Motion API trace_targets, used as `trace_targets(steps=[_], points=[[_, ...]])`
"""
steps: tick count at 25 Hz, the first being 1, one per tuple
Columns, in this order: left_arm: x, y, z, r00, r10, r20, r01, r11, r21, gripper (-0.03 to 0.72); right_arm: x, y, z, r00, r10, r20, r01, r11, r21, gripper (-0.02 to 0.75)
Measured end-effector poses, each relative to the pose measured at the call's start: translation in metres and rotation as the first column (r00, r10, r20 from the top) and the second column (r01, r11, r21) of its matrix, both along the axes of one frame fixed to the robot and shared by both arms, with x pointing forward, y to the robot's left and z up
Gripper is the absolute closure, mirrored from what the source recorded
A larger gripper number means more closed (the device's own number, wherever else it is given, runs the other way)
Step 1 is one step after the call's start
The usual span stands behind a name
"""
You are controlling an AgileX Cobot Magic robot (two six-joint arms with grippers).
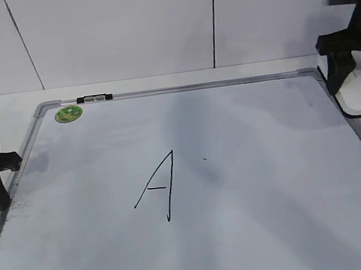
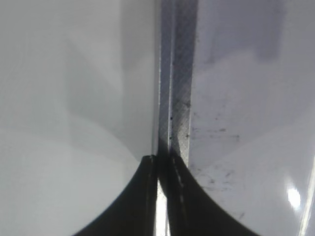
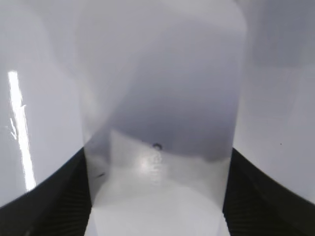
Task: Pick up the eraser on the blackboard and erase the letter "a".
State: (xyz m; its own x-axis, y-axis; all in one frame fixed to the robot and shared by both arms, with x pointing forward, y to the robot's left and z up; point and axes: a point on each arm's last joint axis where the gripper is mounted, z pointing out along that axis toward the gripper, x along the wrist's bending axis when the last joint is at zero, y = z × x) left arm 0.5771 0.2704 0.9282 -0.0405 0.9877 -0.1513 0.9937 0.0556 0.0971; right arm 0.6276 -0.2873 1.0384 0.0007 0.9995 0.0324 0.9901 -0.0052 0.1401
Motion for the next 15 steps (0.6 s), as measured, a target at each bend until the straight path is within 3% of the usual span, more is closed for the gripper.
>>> trace_targets(steps=[15], points=[[0.000,0.000,0.000,1.000,0.000,0.000,0.000,1.000,0.000,0.674,0.009,0.000,-0.048,0.993,0.004,-0.116,-0.005,1.000,-0.002,0.181]])
